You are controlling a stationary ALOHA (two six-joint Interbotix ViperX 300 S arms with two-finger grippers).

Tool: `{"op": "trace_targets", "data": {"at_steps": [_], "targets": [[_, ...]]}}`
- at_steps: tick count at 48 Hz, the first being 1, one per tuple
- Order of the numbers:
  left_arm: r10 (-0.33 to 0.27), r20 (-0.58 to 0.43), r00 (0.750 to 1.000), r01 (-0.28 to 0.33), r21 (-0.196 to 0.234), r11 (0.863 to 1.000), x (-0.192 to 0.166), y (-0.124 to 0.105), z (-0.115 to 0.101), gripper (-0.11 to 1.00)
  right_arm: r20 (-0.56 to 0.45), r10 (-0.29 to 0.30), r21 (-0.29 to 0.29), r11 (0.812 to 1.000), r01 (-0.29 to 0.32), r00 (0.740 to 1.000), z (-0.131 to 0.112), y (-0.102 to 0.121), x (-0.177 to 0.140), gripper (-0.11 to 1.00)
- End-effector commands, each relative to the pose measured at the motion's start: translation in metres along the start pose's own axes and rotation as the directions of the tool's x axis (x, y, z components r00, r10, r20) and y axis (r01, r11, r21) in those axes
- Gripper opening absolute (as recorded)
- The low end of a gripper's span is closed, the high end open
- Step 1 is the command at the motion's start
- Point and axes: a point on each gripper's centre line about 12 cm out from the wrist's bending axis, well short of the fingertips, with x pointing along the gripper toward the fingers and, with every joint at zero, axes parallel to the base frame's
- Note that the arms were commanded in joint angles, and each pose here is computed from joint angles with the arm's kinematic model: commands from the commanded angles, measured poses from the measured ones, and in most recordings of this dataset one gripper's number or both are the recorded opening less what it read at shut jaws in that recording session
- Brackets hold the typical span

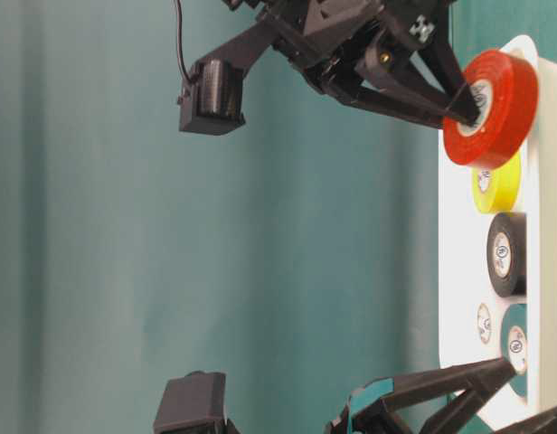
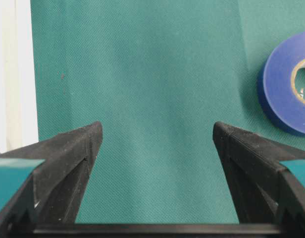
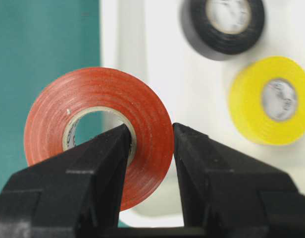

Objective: Put the tape alternately from left to right into the white case.
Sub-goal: 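Lift the red tape and carry it into the tray's lower right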

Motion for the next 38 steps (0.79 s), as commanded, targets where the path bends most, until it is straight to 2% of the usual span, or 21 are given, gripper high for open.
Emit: {"op": "trace_targets", "data": {"at_steps": [1, 18, 38], "targets": [[0.001, 0.026, 1.0, -0.001, 0.001, 1.0, -0.003, 0.0, 0.007, 1.0, 0.044, -0.014, 0.02, 1.0, 0.013, 0.999, 0.015, -0.009, -0.004, 0.02], [0.001, 0.026, 1.0, -0.001, 0.001, 1.0, -0.003, 0.0, 0.007, 1.0, 0.015, -0.066, 0.072, 0.995, 0.065, 0.998, 0.014, -0.037, 0.01, 0.02], [0.001, 0.029, 1.0, -0.001, 0.001, 1.0, -0.003, 0.0, 0.009, 1.0, -0.002, -0.088, 0.095, 0.992, 0.088, 0.996, 0.012, -0.049, 0.016, 0.02]]}}
